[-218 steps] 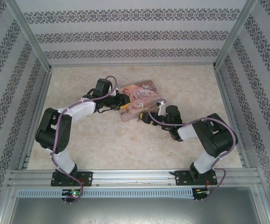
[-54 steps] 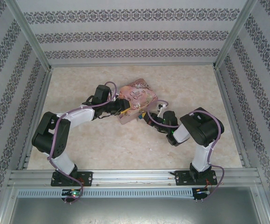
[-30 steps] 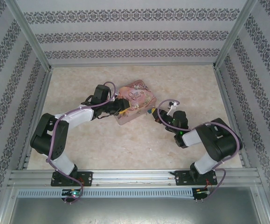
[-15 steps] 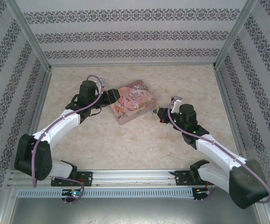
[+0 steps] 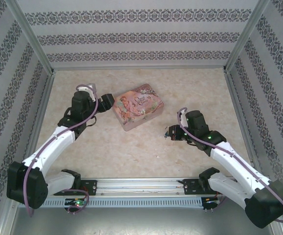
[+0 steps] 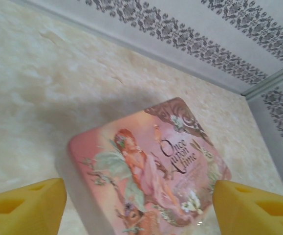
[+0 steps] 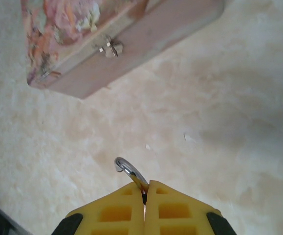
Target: Unlock a padlock with a key
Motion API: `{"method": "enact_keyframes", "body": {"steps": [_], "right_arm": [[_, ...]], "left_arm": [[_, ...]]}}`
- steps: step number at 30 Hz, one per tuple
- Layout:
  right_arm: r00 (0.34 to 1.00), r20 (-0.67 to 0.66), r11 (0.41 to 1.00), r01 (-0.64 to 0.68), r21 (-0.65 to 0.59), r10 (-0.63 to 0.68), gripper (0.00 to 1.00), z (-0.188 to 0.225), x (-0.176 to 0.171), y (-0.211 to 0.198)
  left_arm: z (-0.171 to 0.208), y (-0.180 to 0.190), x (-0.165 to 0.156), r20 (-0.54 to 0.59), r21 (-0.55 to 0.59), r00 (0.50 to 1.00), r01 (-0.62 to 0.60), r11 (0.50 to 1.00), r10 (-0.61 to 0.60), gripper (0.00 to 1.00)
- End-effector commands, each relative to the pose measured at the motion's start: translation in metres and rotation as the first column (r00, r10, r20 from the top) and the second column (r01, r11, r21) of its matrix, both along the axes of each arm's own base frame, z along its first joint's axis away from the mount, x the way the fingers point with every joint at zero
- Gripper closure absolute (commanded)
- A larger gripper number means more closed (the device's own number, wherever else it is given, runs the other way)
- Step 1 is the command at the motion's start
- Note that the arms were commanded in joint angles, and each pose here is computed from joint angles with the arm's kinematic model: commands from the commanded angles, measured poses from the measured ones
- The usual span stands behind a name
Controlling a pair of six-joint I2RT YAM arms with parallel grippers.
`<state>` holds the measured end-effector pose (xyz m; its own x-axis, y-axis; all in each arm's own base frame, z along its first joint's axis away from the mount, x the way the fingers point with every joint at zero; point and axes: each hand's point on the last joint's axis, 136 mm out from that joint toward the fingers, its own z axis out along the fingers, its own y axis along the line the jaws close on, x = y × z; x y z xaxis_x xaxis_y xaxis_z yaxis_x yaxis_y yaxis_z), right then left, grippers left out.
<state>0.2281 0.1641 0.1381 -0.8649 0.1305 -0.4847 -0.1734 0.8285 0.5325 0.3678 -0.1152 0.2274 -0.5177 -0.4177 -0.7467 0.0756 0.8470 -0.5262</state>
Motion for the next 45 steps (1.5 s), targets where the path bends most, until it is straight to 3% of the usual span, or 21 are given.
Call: {"method": "enact_keyframes", "body": {"steps": [1,17,35,45], "right_arm": [[0.996,-0.084,0.999,-0.014,-0.036,0.011,1.0,-0.002,-0.018,-0.003],[0.944,-0.324,0.988,-0.099,-0.119,0.056,1.0,-0.058,-0.047,0.008],[0.891,-0.445,0.977,-0.165,-0.138,0.087,1.0,-0.107,-0.052,0.02],[0.887,-0.454,0.975,-0.167,-0.145,0.085,1.0,-0.113,-0.051,0.02]], "left_arm": [[0.005,0.025,0.0,0.07,0.106,0.995,-0.077,0.991,0.07,0.18],[0.005,0.05,-0.014,0.135,0.147,0.981,-0.158,0.977,0.138,0.11],[0.003,0.053,-0.018,0.128,0.137,0.981,-0.166,0.977,0.149,0.11],[0.003,0.054,-0.019,0.126,0.135,0.98,-0.168,0.977,0.151,0.11]]}}
